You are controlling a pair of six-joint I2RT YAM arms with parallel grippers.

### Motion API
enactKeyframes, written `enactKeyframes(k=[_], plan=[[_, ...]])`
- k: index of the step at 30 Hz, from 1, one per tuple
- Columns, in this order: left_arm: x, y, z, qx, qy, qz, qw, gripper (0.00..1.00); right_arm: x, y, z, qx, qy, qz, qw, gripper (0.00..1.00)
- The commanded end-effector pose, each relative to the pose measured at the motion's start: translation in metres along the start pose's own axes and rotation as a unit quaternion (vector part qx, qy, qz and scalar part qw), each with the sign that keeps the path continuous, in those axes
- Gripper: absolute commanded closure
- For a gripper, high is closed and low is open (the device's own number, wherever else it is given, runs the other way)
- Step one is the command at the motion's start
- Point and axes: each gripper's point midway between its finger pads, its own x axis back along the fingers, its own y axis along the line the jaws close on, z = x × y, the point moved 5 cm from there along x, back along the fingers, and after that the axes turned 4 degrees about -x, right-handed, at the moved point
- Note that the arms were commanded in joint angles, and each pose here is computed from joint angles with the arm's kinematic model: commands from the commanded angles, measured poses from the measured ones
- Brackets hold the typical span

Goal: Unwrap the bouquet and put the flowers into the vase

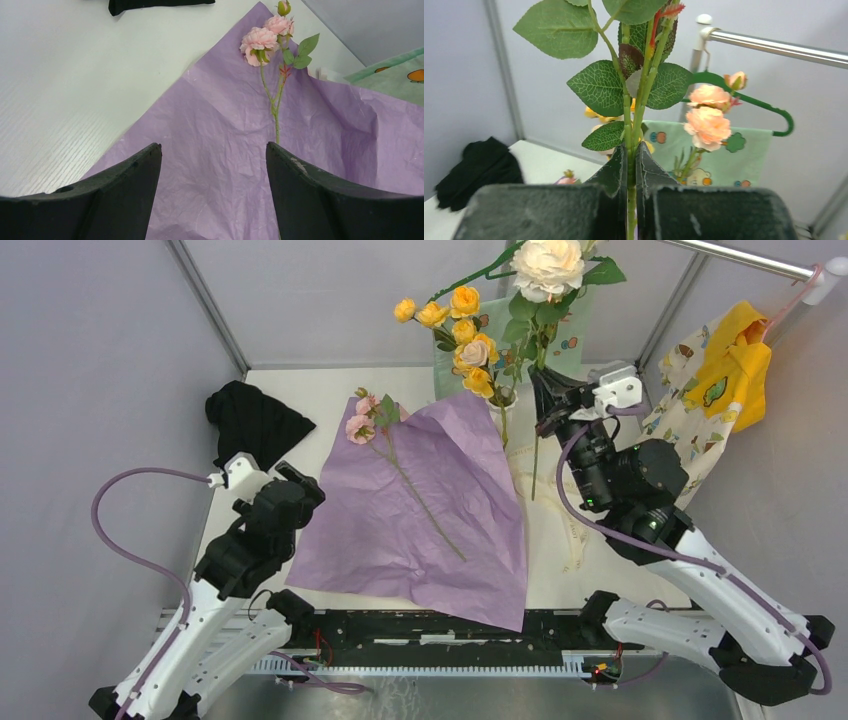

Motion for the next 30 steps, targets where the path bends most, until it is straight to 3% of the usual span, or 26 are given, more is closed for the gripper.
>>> enactKeyframes(k=[1, 10, 23, 30], plan=[[-0.003, -0.010, -0.002, 0.010, -0.004, 0.014, 1.000, 0.18, -0.014, -0.026, -0.006, 0.037, -0.029, 0.125, 0.991, 1.00], [-0.003, -0.011, -0.005, 0.008, -0.009, 0.013, 1.000, 0.18, -0.066, -0.038, -0.010, 0.046, -0.085, 0.166, 0.981, 1.00], [-0.007, -0.010, -0.002, 0.000, -0.009, 0.002, 1.000, 0.18, -0.113, -0.049, -0.028, 0.054, -0.187, 0.138, 0.971, 1.00], [-0.007, -0.008, -0.002, -0.001, -0.011, -0.002, 1.000, 0.18, -0.134, -0.048, -0.035, 0.060, -0.211, 0.128, 0.967, 1.00]])
